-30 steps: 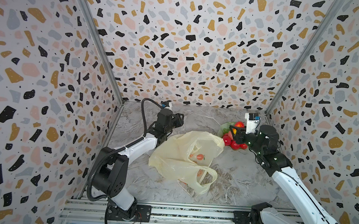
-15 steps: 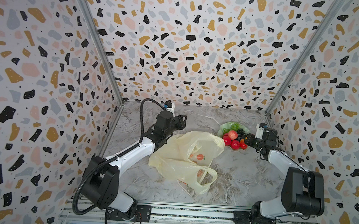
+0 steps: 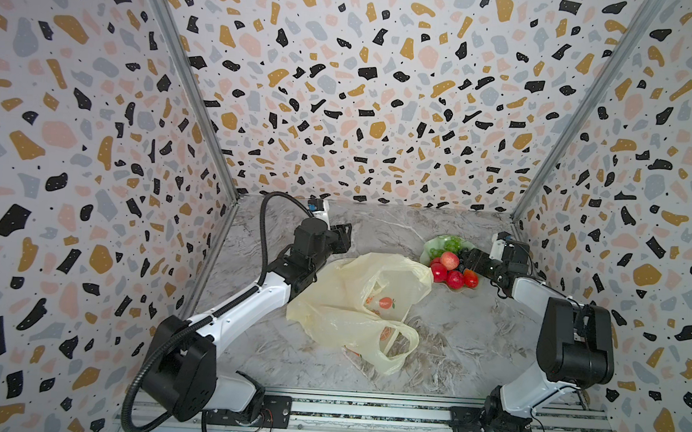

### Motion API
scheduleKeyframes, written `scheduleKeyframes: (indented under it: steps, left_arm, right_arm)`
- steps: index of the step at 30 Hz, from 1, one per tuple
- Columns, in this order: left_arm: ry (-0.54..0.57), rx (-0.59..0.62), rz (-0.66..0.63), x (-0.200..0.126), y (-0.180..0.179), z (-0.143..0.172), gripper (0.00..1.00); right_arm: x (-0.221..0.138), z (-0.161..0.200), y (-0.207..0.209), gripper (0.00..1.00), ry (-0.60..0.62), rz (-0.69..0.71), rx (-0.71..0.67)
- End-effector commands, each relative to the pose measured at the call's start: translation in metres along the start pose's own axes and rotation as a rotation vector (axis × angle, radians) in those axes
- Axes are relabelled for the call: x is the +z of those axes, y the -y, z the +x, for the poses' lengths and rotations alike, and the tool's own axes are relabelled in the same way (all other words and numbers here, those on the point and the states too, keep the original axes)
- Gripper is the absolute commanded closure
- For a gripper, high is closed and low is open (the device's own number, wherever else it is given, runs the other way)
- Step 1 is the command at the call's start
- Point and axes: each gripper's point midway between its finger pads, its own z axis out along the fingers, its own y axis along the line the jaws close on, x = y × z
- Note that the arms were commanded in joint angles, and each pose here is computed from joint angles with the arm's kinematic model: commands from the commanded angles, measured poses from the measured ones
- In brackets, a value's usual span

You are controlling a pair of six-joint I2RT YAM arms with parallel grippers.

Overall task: Take fruits out of the plastic bag
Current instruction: Place the fake fruit on the plate, then reset both arms

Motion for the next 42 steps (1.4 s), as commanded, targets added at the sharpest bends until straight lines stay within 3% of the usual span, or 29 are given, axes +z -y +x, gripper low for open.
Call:
scheduleKeyframes:
  steps: [1,8,12,15,19,21,25,29,35,37,40,42]
  left_arm:
    - [0.111,0.054,-0.123,-0.014,-0.022,-0.02,0.46]
    - [0.29,0.1,-0.476,-0.06,-0.1,-0.034,0.43]
    - [0.391,0.122,-0.788,-0.112,-0.172,-0.021,0.39]
    - [0.45,0.099,-0.898,-0.144,-0.213,0.0,0.33]
    - [0.47,0.158,-0.918,-0.163,-0.234,0.025,0.28]
    - [0.448,0.193,-0.884,-0.161,-0.239,0.037,0.26]
    - [0.44,0.221,-0.728,-0.147,-0.243,0.053,0.21]
    - [0.425,0.306,-0.603,-0.127,-0.233,0.046,0.17]
    - [0.472,0.329,-0.56,-0.121,-0.232,0.055,0.1]
    - [0.382,0.319,-0.594,-0.11,-0.24,0.061,0.07]
    - [0.381,0.274,-0.692,-0.111,-0.255,0.058,0.05]
    - [0.37,0.29,-0.666,-0.108,-0.251,0.059,0.04]
  right_arm:
    - [-0.026,-0.035,-0.012,0.13,0.08,-0.002,-0.033]
    - [-0.064,-0.056,-0.01,0.11,0.162,0.082,-0.023]
    - [-0.095,-0.059,0.019,0.1,0.306,0.237,-0.022]
    - [-0.11,-0.044,0.027,0.1,0.434,0.269,-0.094]
    - [-0.118,-0.011,0.017,0.07,0.583,0.231,-0.243]
    - [-0.113,0.005,0.012,0.06,0.601,0.183,-0.268]
    - [-0.095,0.038,-0.011,0.05,0.583,0.091,-0.388]
    - [-0.1,0.058,-0.03,0.05,0.646,0.03,-0.487]
    - [-0.106,0.062,-0.029,0.04,0.662,0.015,-0.485]
    - [-0.104,0.059,-0.023,0.02,0.665,0.041,-0.455]
    - [-0.087,0.048,0.004,0.02,0.605,0.204,-0.349]
    - [-0.085,0.049,-0.008,0.0,0.61,0.174,-0.403]
